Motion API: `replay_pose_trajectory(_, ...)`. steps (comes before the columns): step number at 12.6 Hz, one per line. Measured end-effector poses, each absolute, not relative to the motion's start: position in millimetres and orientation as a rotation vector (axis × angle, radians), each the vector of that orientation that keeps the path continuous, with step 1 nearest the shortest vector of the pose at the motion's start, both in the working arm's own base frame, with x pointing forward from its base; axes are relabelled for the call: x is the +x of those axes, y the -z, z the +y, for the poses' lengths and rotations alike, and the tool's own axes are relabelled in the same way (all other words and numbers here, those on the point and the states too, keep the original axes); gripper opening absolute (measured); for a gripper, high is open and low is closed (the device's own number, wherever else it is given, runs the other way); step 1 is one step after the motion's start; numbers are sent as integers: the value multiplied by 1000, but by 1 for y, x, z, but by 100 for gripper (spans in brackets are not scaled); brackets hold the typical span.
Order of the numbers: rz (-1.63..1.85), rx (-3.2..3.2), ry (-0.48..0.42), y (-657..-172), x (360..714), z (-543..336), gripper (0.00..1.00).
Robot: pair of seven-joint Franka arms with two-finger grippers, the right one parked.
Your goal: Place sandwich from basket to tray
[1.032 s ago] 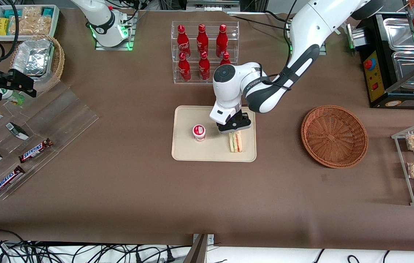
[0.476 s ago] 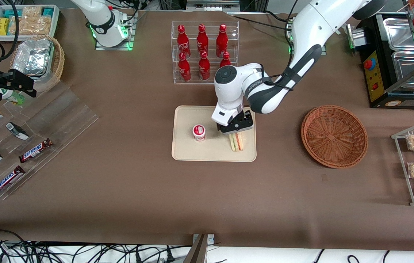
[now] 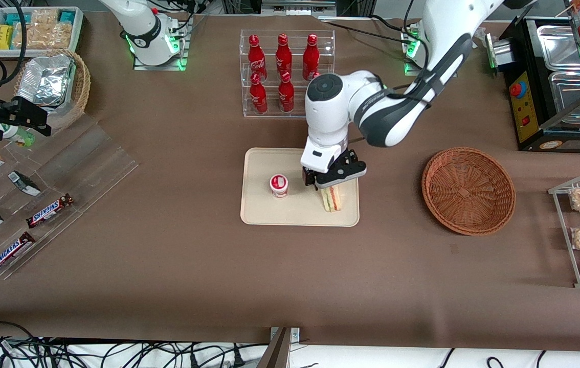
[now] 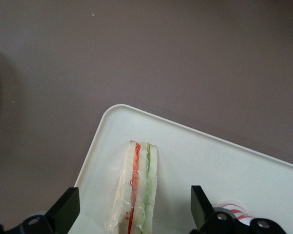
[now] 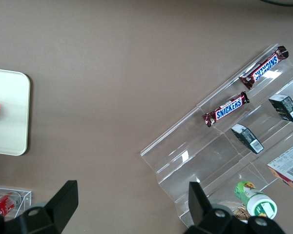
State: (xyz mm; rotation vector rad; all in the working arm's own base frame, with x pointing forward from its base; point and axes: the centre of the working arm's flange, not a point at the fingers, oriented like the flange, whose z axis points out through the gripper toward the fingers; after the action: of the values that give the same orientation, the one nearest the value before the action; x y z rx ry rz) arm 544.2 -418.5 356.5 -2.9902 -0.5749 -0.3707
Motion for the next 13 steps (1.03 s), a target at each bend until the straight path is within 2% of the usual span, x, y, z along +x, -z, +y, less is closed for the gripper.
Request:
replay_pose_trajectory(1,-580,-2991,344,-386,549,-412,100)
replay_pose_trajectory(4,-493,-3036,177,-472,577,-352,100)
replay_pose_trajectory(6,-412,-3061,100,-509,598,-293,100)
replay_pose_trajectory(9,-201,-3139,-49,-535,620,-194,100)
replay_pose_trajectory(13,109,-3170,-160,-545,633,-70,100)
